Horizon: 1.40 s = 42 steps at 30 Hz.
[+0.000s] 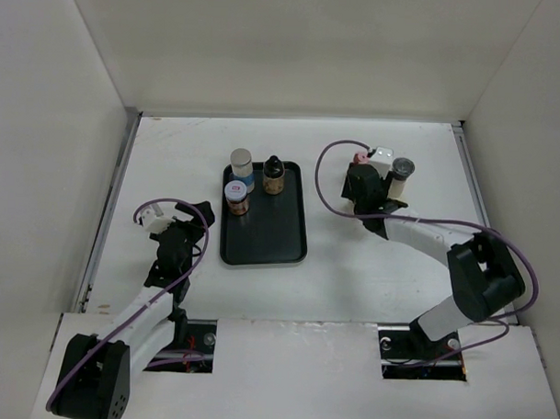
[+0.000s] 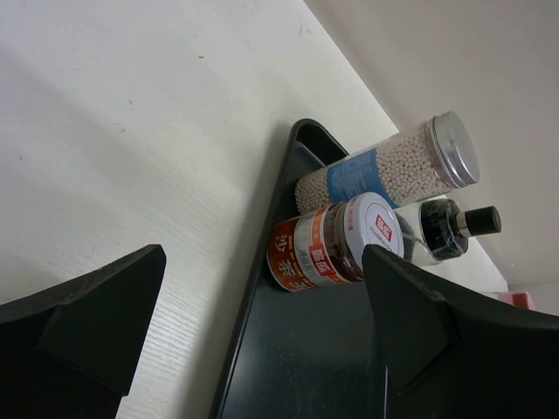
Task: Organize the condiment bottles
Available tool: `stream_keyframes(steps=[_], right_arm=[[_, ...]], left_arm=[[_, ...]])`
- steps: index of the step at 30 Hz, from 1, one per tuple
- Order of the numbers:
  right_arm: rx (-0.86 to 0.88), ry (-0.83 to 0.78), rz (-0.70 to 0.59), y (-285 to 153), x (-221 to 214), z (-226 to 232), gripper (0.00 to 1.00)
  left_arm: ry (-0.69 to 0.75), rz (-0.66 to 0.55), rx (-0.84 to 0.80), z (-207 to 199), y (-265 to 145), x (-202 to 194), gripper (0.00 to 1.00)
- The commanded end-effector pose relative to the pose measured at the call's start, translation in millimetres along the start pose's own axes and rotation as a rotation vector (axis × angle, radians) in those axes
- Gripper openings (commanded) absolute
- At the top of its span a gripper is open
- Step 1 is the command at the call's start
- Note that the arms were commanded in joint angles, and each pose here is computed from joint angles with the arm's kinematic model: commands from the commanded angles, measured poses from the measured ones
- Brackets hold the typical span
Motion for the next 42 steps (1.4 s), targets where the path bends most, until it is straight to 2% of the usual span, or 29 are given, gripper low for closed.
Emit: stream_keyframes(steps=[1, 5, 10, 18, 24, 31, 33, 36, 38, 39, 40, 42], right_arm=[[0.132, 0.09, -0.193, -43, 67, 37, 0.45], [0.324, 0.065, -0.19, -76, 67, 103, 0.45], [0.512, 0.024, -0.183, -96, 56, 190, 0.46], [0.603, -0.015, -0.172, -86, 45, 261, 0.49], [0.624, -0.017, -0.153, -76, 35, 280, 0.55], [0.649, -0.005, -0.167, -88, 48, 280, 0.85], [0.675, 0.006, -0.179, -100, 59, 274, 0.91], [0.695, 0.019, -0.204, -116, 76, 256, 0.94], [0.675, 0.05, -0.227, -116, 89, 230, 0.89], [0.66, 0.068, -0.238, -114, 94, 216, 0.81], [0.633, 0.083, -0.248, -107, 97, 200, 0.71], [0.564, 0.105, -0.243, -86, 99, 167, 0.41]], left_arm=[[-0.008, -0.034, -0.047, -16, 2, 9, 1.0], [-0.012, -0.058, -0.043, -15, 2, 14, 1.0], [-0.012, -0.048, -0.053, -17, 1, 13, 1.0], [-0.009, -0.061, -0.056, -17, -1, 17, 1.0], [-0.009, -0.05, -0.053, -16, 0, 14, 1.0], [-0.005, -0.043, -0.048, -15, 1, 12, 1.0], [-0.005, -0.05, -0.053, -17, 1, 14, 1.0], [-0.007, -0.061, -0.047, -15, 1, 16, 1.0], [-0.007, -0.052, -0.045, -14, 1, 14, 1.0], [-0.009, -0.052, -0.05, -15, 0, 14, 1.0], [-0.009, -0.055, -0.057, -17, -1, 15, 1.0], [-0.01, -0.063, -0.058, -18, -1, 16, 1.0]])
Point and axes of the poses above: each gripper's point midway between its finger pads, its own y axis out along the fingers, its own z axis along the line the jaws close on, x = y × z, the point moved 1 cm from there along -y, back along the fingers, and after that the axes turned 5 degrees about -y, right-handed, at the moved point
